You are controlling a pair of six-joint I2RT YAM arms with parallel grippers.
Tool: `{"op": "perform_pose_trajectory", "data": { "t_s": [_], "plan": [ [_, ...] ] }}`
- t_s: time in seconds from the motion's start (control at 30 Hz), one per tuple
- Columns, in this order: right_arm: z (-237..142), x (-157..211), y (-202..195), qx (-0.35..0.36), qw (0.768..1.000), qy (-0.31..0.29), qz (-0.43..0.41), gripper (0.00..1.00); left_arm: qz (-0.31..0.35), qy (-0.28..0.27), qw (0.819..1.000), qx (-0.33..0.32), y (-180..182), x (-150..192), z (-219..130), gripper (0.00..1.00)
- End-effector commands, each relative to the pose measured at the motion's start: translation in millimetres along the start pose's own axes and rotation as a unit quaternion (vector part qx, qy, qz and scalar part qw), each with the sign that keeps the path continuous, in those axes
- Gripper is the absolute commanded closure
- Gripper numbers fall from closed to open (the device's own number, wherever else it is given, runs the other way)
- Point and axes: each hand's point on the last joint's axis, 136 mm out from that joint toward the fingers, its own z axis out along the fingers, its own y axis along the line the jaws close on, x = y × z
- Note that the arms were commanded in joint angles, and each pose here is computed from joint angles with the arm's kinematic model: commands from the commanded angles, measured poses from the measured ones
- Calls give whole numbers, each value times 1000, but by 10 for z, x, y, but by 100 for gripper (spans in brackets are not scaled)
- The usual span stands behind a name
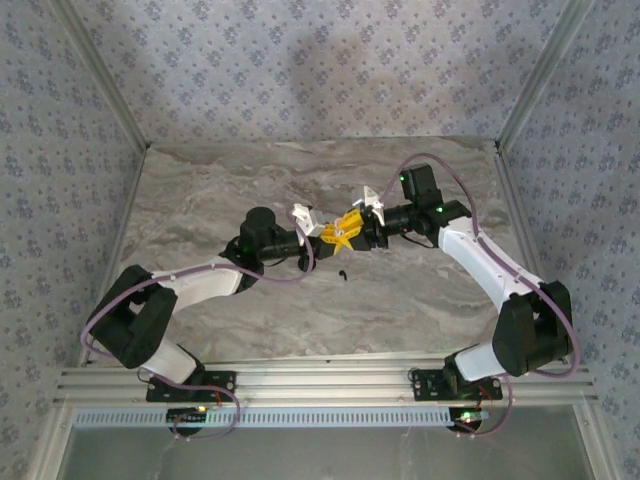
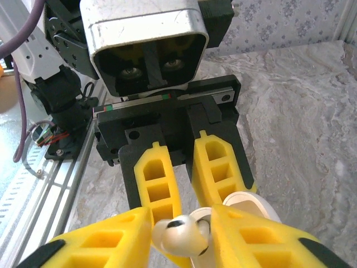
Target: Insert the wireless bluetooth earbuds into the charging case
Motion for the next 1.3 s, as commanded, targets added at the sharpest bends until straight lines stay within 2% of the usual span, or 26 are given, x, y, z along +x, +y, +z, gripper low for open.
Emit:
{"op": "perform_pose_trajectory", "data": {
  "t_s": [0.0, 0.17, 0.4, 0.47, 0.57, 0.67, 0.77, 0.93, 0.97, 1.03, 1.07, 1.17, 1.27],
  "plan": [
    [-38, -34, -96, 26, 1000, 9, 12, 60, 42, -42, 998, 7, -72, -381, -35, 90],
    [-101, -164, -122, 50, 999, -1, 8, 54, 40, -38, 998, -4, -35, -353, -34, 90],
    [-246, -306, -234, 123, 992, -13, 5, 53, 18, -40, 999, -28, 74, -308, -11, 91],
    [-296, -281, -301, 151, 988, -7, 33, 53, 11, -32, 999, -38, 128, -241, 4, 91],
    [-374, -137, -388, 189, 975, 13, 119, 50, -12, -24, 998, -57, 242, -149, -1, 91],
    [-447, 49, -431, 221, 949, 30, 221, 49, -28, -24, 997, -71, 316, -113, -39, 91],
    [-531, 309, -439, 261, 909, 61, 320, 50, -36, -18, 995, -88, 379, -69, -88, 91],
    [-640, 877, -326, 321, 797, 102, 502, 52, -47, -7, 993, -110, 427, 1, -169, 91],
    [-659, 972, -311, 332, 779, 111, 520, 52, -49, -5, 992, -114, 431, 13, -184, 91],
    [-690, 1219, -221, 351, 723, 136, 580, 52, -55, 1, 991, -120, 441, 44, -213, 91],
    [-713, 1333, -192, 358, 705, 154, 593, 53, -57, 3, 991, -121, 441, 54, -221, 91],
    [-725, 1615, -167, 371, 658, 200, 624, 53, -61, 8, 990, -131, 452, 85, -261, 91],
    [-659, 1806, -213, 369, 631, 231, 642, 52, -58, 15, 989, -133, 442, 109, -284, 91]
  ]
}}
